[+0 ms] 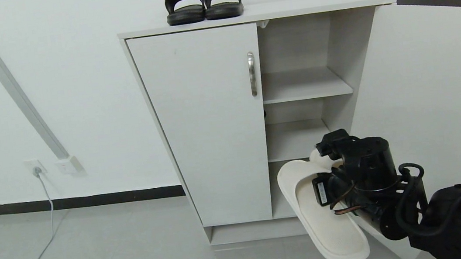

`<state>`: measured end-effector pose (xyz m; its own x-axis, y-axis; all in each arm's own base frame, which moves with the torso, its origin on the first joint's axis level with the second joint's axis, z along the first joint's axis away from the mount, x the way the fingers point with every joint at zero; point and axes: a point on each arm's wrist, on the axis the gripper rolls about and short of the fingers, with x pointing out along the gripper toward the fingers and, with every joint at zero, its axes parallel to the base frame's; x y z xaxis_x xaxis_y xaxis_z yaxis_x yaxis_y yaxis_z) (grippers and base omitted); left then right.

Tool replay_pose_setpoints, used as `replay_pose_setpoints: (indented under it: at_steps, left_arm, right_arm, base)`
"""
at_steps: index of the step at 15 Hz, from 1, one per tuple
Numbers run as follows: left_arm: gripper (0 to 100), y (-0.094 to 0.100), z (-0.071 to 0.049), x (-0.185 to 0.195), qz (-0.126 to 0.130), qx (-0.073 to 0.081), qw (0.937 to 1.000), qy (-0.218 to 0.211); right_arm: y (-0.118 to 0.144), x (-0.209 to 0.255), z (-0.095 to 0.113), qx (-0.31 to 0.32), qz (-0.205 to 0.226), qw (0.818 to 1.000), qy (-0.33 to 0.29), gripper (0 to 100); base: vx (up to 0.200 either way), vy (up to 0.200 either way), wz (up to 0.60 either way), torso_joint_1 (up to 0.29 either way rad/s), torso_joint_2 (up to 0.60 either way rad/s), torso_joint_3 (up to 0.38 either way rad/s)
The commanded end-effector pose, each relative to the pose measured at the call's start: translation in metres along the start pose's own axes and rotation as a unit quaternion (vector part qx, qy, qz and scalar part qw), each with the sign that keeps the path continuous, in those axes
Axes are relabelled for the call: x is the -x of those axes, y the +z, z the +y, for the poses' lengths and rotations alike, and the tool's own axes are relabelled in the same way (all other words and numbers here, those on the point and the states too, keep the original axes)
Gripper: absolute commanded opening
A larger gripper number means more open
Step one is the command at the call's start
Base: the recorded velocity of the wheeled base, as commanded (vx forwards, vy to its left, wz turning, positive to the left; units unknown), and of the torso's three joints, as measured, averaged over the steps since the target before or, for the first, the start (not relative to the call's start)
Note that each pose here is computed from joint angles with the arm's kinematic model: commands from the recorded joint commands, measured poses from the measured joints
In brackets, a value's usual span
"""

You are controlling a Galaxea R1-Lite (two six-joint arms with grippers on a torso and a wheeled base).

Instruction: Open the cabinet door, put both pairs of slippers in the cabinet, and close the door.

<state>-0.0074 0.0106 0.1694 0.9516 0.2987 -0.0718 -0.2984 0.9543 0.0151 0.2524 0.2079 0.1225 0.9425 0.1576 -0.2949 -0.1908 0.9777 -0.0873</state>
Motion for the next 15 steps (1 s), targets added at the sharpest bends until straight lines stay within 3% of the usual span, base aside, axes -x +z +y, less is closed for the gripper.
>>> replay_pose_setpoints:
  at_steps: [1, 3, 4, 5, 6, 7, 8, 13, 15]
  left_arm:
    - [0, -0.072, 0.002, 0.019, -0.046, -0.014, 0.9988, -0.009]
    - [0, -0.090, -0.002, 0.012, -0.045, -0.019, 0.9969, -0.062]
    - [0, -0.089, -0.004, 0.011, -0.065, -0.015, 0.9948, -0.078]
    - [0, -0.089, -0.005, 0.011, -0.064, -0.017, 0.9915, -0.112]
    - [0, -0.093, -0.007, 0.011, -0.049, -0.024, 0.9849, -0.164]
    - [0, -0.096, -0.008, 0.012, -0.031, -0.031, 0.9826, -0.181]
    - [0, -0.094, -0.008, 0.012, -0.044, -0.030, 0.9826, -0.178]
    - [0, -0.095, -0.008, 0.011, -0.039, -0.027, 0.9830, -0.177]
    - [0, -0.095, -0.008, 0.011, -0.039, -0.026, 0.9830, -0.177]
  right_arm:
    - [-0.007, -0.004, 0.002, 0.005, 0.010, 1.000, -0.001, 0]
    - [-0.011, -0.008, 0.005, 0.005, 0.011, 1.000, 0.000, 0]
    - [-0.013, -0.010, 0.006, 0.003, 0.005, 1.000, 0.001, 0]
    - [-0.015, -0.012, 0.007, 0.001, 0.000, 1.000, 0.005, 0]
    - [-0.017, -0.014, 0.008, 0.000, -0.001, 1.000, 0.007, 0]
    - [-0.021, -0.017, 0.009, 0.002, 0.005, 1.000, 0.007, 0]
    - [-0.022, -0.019, 0.010, 0.002, 0.005, 1.000, 0.006, 0]
    - [-0.012, -0.039, 0.024, -0.018, -0.026, 0.999, 0.005, 0]
    - [-0.005, -0.051, 0.030, -0.031, -0.044, 0.997, -0.047, 0]
  base:
    - [0.000, 0.000, 0.00, 0.000, 0.00, 0.000]
    - [0.000, 0.000, 0.00, 0.000, 0.00, 0.000]
    - [0.000, 0.000, 0.00, 0.000, 0.00, 0.000]
    - [0.000, 0.000, 0.00, 0.000, 0.00, 0.000]
    - [0.000, 0.000, 0.00, 0.000, 0.00, 0.000]
    - [0.000, 0.000, 0.00, 0.000, 0.00, 0.000]
    - [0.000, 0.000, 0.00, 0.000, 0.00, 0.000]
    - [0.000, 0.000, 0.00, 0.000, 0.00, 0.000]
    - [0.000, 0.000, 0.00, 0.000, 0.00, 0.000]
